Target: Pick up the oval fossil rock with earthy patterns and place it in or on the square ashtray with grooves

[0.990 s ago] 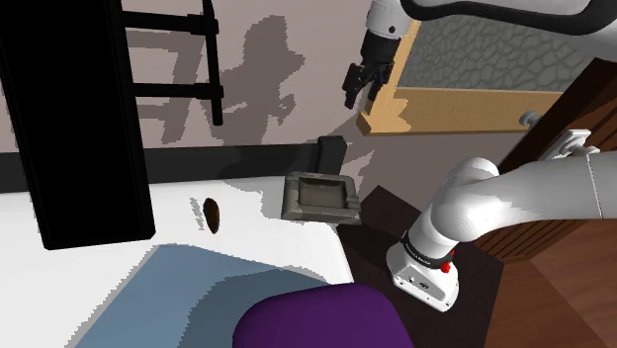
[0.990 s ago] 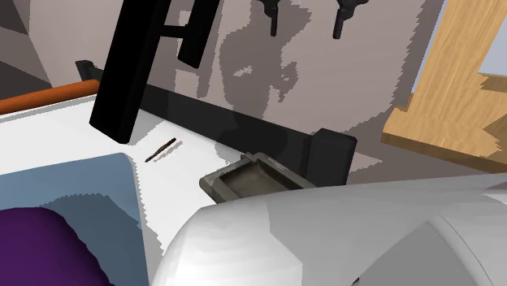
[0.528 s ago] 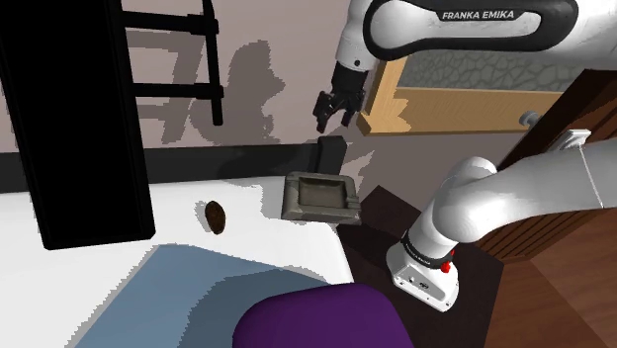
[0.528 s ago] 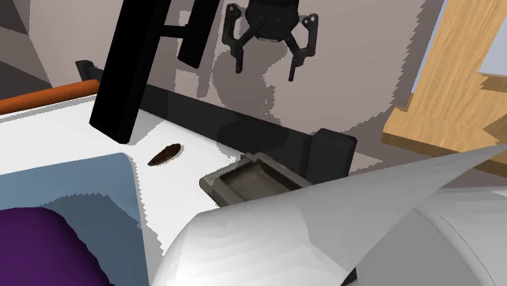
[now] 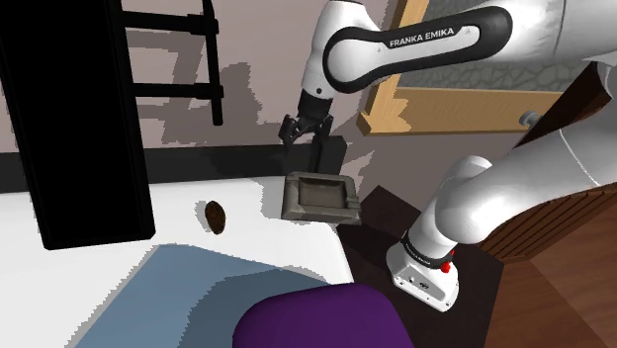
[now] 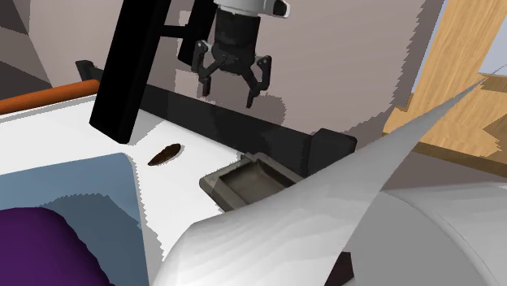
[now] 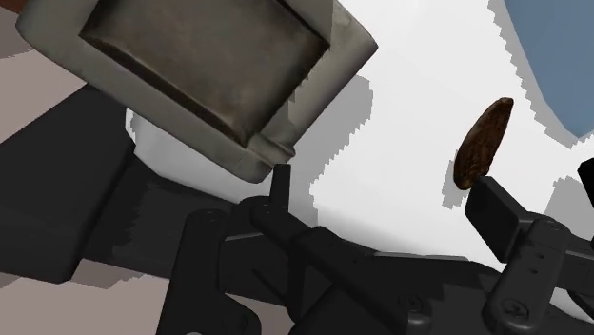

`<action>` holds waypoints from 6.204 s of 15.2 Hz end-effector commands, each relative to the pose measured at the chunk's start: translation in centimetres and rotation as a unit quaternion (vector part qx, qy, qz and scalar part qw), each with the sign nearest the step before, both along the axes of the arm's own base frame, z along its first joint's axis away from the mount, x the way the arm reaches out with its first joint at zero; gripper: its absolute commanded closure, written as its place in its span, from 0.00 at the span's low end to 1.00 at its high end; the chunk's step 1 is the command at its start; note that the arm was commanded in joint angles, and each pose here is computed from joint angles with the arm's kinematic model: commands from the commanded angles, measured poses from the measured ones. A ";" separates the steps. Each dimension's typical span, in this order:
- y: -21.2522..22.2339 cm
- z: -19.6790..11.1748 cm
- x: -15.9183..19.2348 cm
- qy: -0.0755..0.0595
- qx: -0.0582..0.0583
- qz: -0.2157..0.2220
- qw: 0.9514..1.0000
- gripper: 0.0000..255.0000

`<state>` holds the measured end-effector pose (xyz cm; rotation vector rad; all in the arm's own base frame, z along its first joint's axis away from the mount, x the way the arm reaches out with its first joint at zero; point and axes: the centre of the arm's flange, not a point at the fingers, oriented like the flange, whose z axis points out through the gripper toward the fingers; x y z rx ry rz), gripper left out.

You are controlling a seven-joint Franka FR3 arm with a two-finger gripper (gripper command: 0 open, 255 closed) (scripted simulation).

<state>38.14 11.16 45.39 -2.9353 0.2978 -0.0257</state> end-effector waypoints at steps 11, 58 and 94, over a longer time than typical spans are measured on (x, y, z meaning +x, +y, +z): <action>9.3 -9.6 6.2 0.004 0.067 -0.033 0.997 0.00; 25.7 -20.2 10.3 0.019 -0.115 -0.035 0.993 0.00; 22.1 -20.6 12.8 0.023 -0.102 -0.027 0.994 0.00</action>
